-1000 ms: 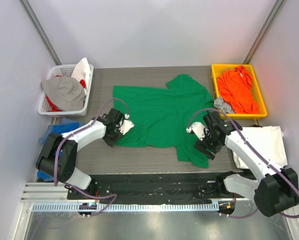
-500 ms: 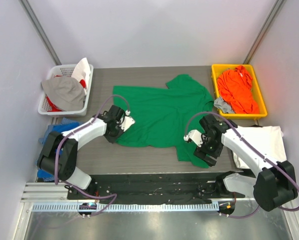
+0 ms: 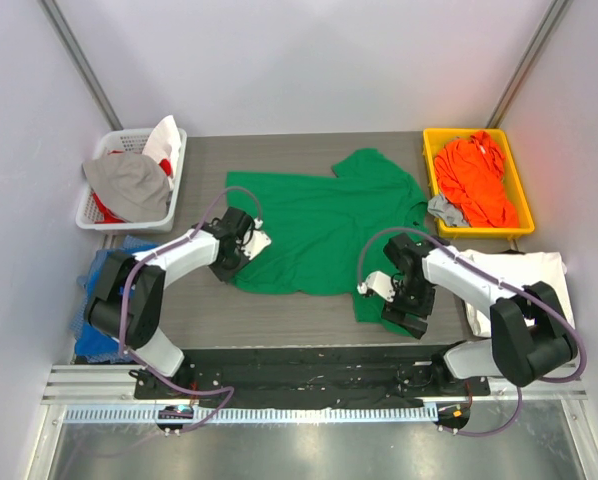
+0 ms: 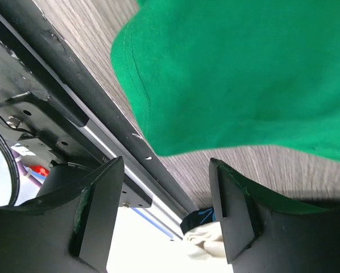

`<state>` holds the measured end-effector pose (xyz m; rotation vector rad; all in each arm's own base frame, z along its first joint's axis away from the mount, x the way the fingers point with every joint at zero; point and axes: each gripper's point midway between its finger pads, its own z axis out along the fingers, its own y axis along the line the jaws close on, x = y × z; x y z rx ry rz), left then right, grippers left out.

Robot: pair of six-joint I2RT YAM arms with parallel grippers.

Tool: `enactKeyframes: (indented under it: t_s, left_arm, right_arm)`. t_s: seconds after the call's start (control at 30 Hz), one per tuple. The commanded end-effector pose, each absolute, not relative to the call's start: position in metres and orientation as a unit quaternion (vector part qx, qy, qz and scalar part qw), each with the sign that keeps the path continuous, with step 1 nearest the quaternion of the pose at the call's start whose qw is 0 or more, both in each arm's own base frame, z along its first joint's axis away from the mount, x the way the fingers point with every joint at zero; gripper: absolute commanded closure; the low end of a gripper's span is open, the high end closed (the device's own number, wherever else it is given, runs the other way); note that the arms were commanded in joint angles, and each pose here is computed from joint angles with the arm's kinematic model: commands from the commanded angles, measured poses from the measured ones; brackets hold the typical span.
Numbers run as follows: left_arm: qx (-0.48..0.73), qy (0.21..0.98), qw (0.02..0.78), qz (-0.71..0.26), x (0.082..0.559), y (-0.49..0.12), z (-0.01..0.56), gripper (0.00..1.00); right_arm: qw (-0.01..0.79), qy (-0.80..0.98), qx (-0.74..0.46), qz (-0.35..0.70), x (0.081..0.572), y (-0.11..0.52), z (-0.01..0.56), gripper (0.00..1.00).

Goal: Fold and stack the t-shirts
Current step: Flatten the tshirt out

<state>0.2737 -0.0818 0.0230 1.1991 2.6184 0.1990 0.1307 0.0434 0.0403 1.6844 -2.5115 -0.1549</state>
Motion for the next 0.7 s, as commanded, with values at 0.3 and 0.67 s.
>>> enactKeyframes:
  t_s: [0.3,0.67]
  left_arm:
    - [0.392,0.905,0.147,0.079,0.292,-0.086,0.032,1.0]
    - [0.394,0.905,0.14,0.082,0.289,-0.084,0.025,1.0]
  right_arm:
    - [0.032,-0.801,0.593,-0.069,0.138,0.052,0.021,0.33]
    - [0.025,-0.804,0.587,-0.088,0.138,0.061,0.008,0.38]
